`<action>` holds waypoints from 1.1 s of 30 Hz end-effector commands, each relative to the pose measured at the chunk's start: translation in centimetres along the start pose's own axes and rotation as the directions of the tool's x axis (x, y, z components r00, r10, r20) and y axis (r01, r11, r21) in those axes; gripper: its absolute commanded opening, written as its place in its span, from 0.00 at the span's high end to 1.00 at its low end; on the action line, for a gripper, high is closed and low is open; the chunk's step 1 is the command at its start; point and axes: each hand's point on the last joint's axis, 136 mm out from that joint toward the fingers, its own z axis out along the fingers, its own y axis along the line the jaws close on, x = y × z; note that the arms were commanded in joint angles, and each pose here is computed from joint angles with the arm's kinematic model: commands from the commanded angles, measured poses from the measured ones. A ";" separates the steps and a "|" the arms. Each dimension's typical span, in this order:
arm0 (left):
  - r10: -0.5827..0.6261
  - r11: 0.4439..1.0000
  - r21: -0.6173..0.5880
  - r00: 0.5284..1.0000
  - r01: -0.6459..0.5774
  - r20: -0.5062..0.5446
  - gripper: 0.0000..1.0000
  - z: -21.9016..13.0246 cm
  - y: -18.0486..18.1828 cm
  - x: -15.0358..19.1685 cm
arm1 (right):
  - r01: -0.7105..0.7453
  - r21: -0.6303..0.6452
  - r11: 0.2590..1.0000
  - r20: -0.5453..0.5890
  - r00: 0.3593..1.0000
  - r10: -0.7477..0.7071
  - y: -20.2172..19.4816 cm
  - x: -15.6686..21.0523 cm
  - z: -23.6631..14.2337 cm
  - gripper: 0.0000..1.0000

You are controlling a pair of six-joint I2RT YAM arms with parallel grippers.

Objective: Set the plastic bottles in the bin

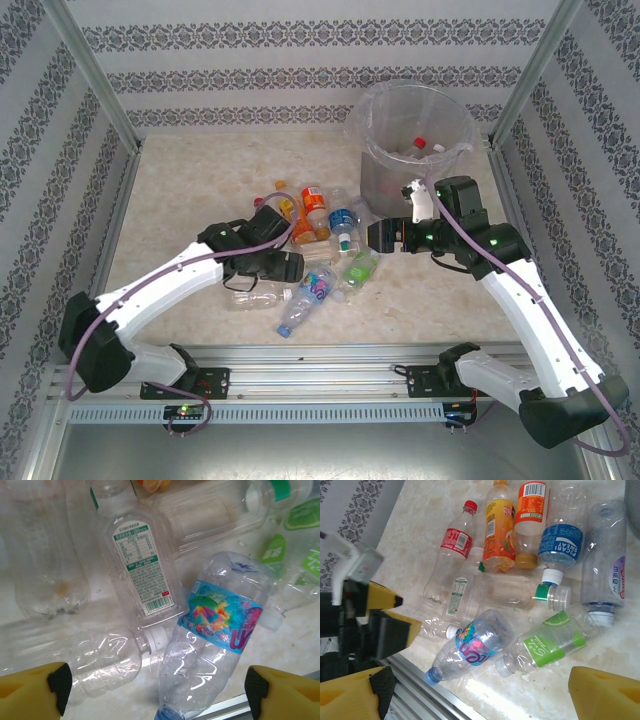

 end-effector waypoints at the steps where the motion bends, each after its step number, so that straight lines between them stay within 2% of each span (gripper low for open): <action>1: -0.097 0.995 0.020 0.995 0.097 0.000 0.12 0.8 -0.6 -1.2 | 0.010 -0.044 0.999 -0.016 1.000 -0.011 0.9 0.3 0.1 0.08; 10: -0.182 0.982 0.046 0.983 0.184 -0.035 0.15 4.4 -0.7 -2.6 | -0.002 -0.051 0.999 -0.023 1.000 0.000 1.1 -0.2 0.3 0.08; 20: -0.239 0.971 -0.043 0.966 0.235 -0.097 0.15 7.7 0.4 -2.2 | -0.008 -0.040 0.999 -0.012 1.000 0.007 1.2 0.1 -0.3 0.08; 33: -0.242 0.969 -0.085 0.963 0.233 -0.117 0.22 9.4 0.9 -1.8 | -0.006 -0.024 1.000 -0.021 1.000 0.006 0.7 0.3 0.0 0.08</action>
